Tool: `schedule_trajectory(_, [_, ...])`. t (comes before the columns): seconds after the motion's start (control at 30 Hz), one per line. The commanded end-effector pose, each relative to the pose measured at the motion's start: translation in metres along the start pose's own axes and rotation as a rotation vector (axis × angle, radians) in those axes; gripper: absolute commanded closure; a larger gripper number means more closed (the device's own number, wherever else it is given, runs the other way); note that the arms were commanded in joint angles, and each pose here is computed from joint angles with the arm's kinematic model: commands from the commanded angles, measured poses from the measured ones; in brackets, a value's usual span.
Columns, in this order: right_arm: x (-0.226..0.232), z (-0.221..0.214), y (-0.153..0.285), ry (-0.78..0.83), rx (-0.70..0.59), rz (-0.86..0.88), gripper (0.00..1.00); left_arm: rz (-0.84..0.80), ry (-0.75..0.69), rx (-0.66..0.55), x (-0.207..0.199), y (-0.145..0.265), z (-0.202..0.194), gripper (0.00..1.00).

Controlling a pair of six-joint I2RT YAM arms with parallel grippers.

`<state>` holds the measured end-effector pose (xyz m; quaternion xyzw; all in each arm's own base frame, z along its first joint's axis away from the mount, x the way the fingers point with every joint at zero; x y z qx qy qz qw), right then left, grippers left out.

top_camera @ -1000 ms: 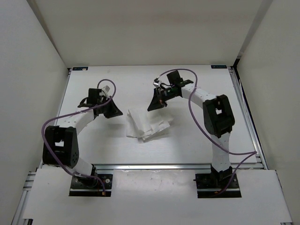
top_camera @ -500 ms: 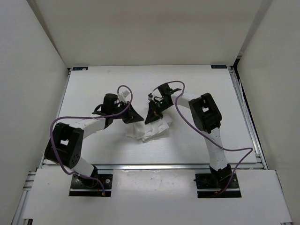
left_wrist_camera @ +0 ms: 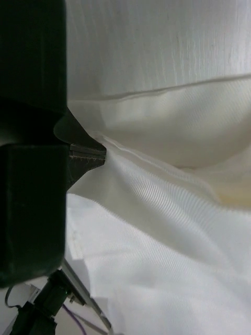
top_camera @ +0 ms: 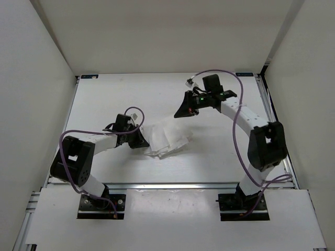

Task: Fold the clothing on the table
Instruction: Fold the skirt

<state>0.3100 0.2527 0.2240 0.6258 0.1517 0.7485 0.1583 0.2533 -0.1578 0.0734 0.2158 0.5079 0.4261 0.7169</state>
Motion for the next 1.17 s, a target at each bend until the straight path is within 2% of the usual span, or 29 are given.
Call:
schedule_trajectory(0.0, [0.016, -0.005, 0.028, 0.052, -0.092, -0.001, 0.99, 0.056, -0.016, 0.012, 0.011, -0.012, -0.009, 1.0])
schedule_trajectory(0.13, [0.011, -0.016, 0.055, 0.068, -0.167, -0.1, 0.98, 0.055, 0.0, -0.013, 0.013, -0.02, -0.004, 1.0])
schedule_trajectory(0.17, [0.016, -0.021, 0.061, 0.086, -0.182, -0.105, 0.95, 0.053, 0.007, -0.017, 0.014, -0.022, -0.003, 1.0])
schedule_trajectory(0.27, [0.013, -0.03, 0.086, 0.09, -0.249, -0.154, 0.82, 0.029, 0.037, -0.039, 0.009, -0.016, 0.006, 1.0])
schedule_trajectory(0.3, [0.01, -0.036, 0.094, 0.085, -0.272, -0.172, 0.74, 0.009, 0.037, -0.078, 0.003, -0.006, 0.016, 0.99])
schedule_trajectory(0.4, [0.0, -0.046, 0.116, 0.091, -0.358, -0.226, 0.6, 0.007, 0.009, -0.233, -0.011, 0.035, 0.049, 0.92])
schedule_trajectory(0.47, [-0.017, -0.053, 0.126, 0.06, -0.408, -0.256, 0.55, 0.036, -0.023, -0.304, -0.014, 0.068, 0.064, 0.66])
schedule_trajectory(0.5, [-0.02, -0.055, 0.134, 0.056, -0.442, -0.266, 0.52, 0.053, -0.015, -0.293, -0.006, 0.075, 0.063, 0.59])
schedule_trajectory(0.6, [-0.047, -0.062, 0.147, -0.017, -0.474, -0.316, 0.46, 0.123, -0.025, -0.294, 0.01, 0.094, 0.059, 0.27])
schedule_trajectory(0.63, [-0.053, -0.061, 0.151, -0.037, -0.485, -0.34, 0.44, 0.13, -0.048, -0.279, 0.013, 0.098, 0.054, 0.21])
schedule_trajectory(0.67, [-0.06, -0.063, 0.153, -0.056, -0.481, -0.378, 0.43, 0.133, -0.066, -0.27, 0.014, 0.1, 0.05, 0.01])
schedule_trajectory(0.8, [-0.085, -0.056, 0.161, -0.099, -0.455, -0.557, 0.43, 0.165, -0.081, -0.165, 0.025, 0.1, 0.02, 0.01])
schedule_trajectory(0.9, [-0.094, -0.05, 0.164, -0.104, -0.422, -0.66, 0.43, 0.202, -0.079, -0.15, 0.03, 0.102, 0.002, 0.01])
schedule_trajectory(1.0, [-0.098, -0.049, 0.153, -0.106, -0.387, -0.662, 0.41, 0.171, -0.057, -0.172, 0.032, 0.109, -0.008, 0.02])
schedule_trajectory(1.13, [-0.101, -0.052, 0.138, -0.074, -0.342, -0.679, 0.4, 0.192, -0.057, -0.131, 0.039, 0.113, -0.02, 0.01])
Point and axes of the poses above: each gripper's point midway between its finger pads, its own y axis back along the fingers, its own x axis along the line the jaws close on, z = x × y, the point moved 6 cm from there along y, back along the fingers, and after that the axes turned 11 degrees about -y, right-handed, at the moved point
